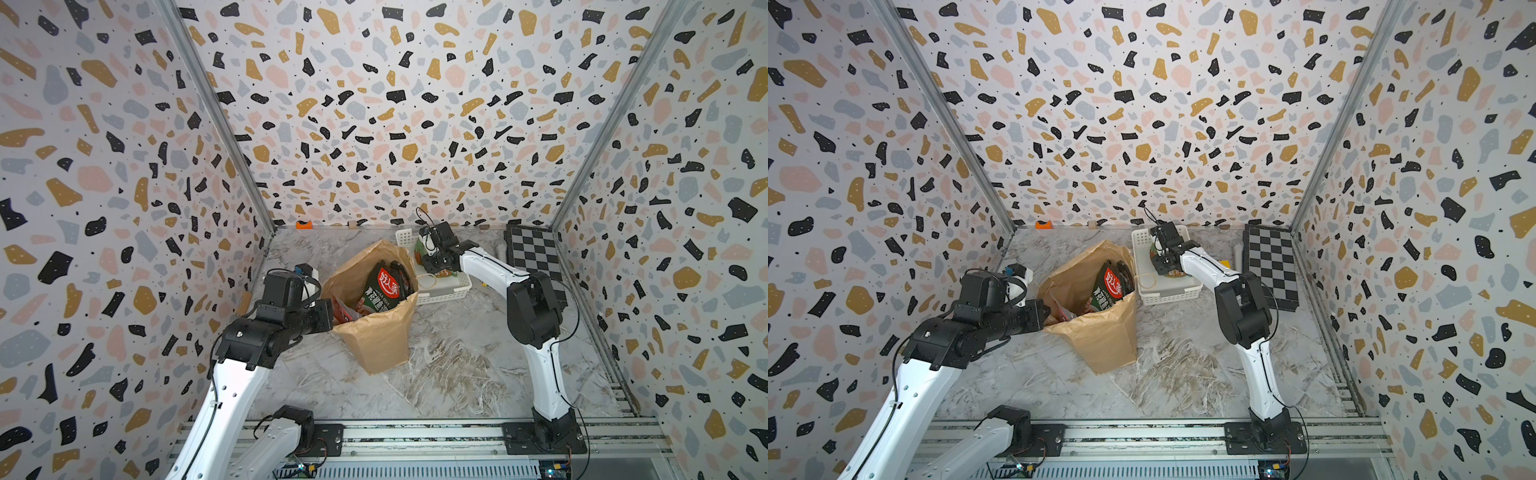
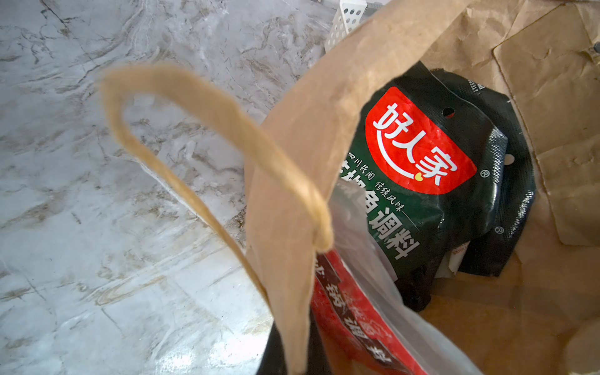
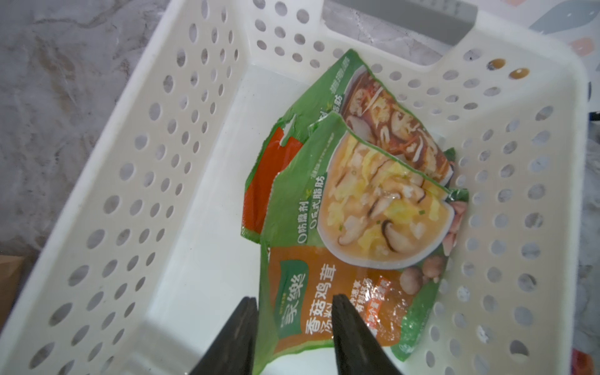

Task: Place the condiment packets inside the bag
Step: Pick up the condiment packet from the storage box.

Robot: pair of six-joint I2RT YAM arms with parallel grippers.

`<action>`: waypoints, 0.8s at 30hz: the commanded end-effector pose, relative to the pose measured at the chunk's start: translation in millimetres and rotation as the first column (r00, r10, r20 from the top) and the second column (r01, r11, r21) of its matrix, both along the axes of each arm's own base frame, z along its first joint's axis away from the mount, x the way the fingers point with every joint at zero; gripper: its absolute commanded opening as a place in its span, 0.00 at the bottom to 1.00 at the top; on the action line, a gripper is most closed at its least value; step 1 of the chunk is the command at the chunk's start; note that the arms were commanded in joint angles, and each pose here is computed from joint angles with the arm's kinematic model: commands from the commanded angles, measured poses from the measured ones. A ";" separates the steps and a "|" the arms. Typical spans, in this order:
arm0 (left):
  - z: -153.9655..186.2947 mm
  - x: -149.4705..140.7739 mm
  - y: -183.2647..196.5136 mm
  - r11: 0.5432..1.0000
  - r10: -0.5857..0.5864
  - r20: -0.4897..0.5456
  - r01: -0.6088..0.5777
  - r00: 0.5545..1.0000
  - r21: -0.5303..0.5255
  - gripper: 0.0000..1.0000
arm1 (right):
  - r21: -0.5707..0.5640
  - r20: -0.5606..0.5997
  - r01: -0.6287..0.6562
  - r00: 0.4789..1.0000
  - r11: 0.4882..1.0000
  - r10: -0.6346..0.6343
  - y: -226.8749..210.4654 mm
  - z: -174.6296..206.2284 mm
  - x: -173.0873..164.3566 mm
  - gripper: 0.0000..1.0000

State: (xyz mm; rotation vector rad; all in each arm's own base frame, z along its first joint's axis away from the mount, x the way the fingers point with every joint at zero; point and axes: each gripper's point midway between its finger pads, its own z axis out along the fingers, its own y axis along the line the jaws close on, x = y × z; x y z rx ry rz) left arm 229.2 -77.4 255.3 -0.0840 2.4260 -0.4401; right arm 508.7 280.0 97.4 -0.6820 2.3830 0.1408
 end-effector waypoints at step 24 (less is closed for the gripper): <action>30.6 -11.3 7.5 1.000 0.009 0.126 -0.010 0.992 0.002 0.43 | 0.100 0.231 0.019 0.972 0.995 -0.041 -26.5 123.3 -24.4 0.00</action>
